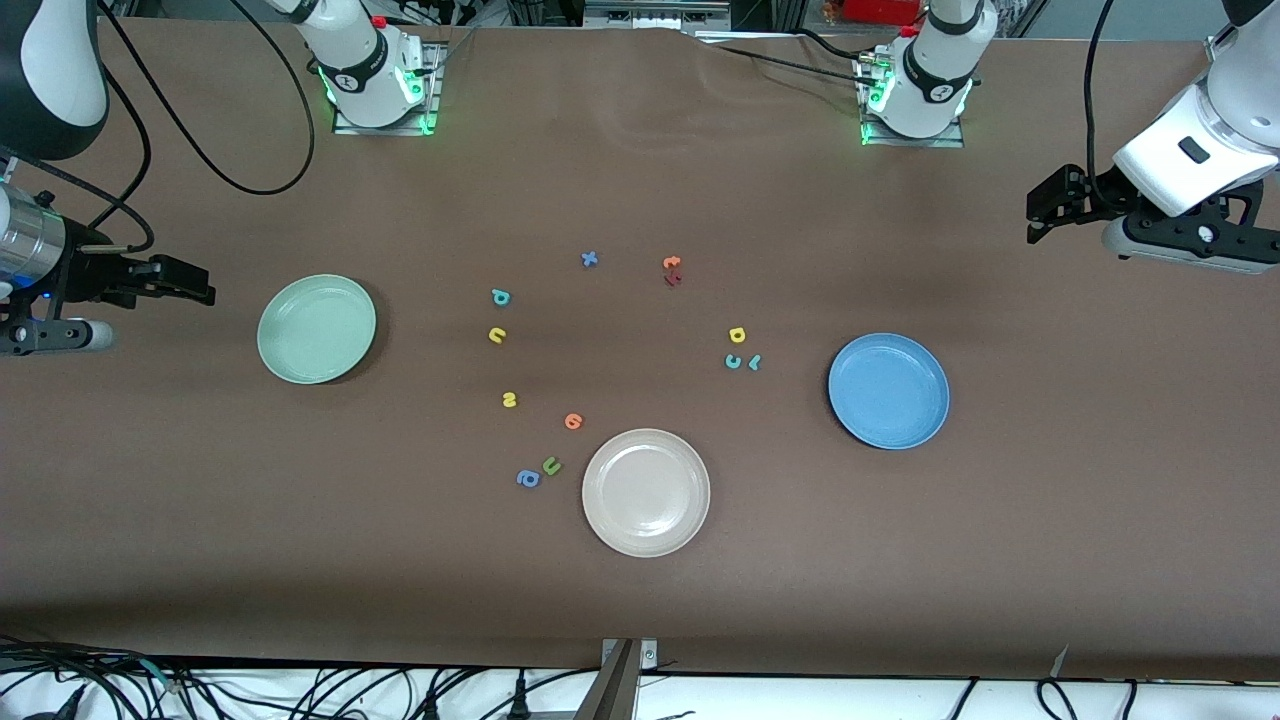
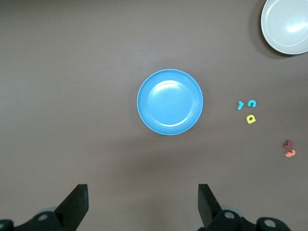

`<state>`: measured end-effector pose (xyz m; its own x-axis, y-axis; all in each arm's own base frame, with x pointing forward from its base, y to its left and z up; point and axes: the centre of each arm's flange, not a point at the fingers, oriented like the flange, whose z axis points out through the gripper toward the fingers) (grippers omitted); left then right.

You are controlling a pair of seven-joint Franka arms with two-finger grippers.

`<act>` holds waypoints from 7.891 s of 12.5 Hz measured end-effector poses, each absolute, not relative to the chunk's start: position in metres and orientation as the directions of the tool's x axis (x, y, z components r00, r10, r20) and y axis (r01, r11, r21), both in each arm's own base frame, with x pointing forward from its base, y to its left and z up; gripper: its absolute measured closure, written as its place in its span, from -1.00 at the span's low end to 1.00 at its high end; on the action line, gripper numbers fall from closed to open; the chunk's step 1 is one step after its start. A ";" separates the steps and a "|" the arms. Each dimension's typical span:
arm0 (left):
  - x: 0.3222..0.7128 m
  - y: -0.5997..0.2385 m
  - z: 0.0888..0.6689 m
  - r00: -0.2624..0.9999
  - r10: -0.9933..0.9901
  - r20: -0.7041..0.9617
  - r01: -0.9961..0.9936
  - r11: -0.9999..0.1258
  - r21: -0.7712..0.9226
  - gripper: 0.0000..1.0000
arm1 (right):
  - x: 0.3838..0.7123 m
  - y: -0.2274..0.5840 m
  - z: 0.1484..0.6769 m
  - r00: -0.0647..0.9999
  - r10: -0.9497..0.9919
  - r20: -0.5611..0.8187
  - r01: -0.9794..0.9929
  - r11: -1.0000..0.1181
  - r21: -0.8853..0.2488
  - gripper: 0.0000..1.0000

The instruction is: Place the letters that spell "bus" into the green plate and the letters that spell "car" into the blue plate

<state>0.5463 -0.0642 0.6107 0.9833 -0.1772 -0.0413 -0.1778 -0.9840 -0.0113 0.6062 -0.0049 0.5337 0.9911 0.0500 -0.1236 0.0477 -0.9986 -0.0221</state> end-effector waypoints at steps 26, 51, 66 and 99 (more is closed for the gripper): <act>0.585 -0.186 0.485 0.930 -0.348 -0.119 -0.333 -0.934 0.130 -1.00 | 0.593 0.184 0.493 0.977 -0.152 -0.147 -0.145 -0.988 0.057 -0.99; 0.537 -0.333 0.175 0.919 -0.386 -0.079 -0.382 -0.922 0.059 0.15 | 0.462 0.285 0.172 0.965 -0.138 -0.224 -0.130 -0.990 0.049 0.08; 0.577 -0.272 0.230 0.929 -0.357 -0.094 -0.360 -0.933 -0.009 0.72 | 0.547 0.134 0.313 0.951 -0.106 -0.290 -0.103 -0.994 0.027 0.39; 0.542 -0.367 0.172 0.868 -0.485 -0.108 -0.483 -0.874 0.045 -0.10 | 0.532 0.286 0.197 0.985 -0.124 -0.120 -0.126 -0.992 -0.010 -0.99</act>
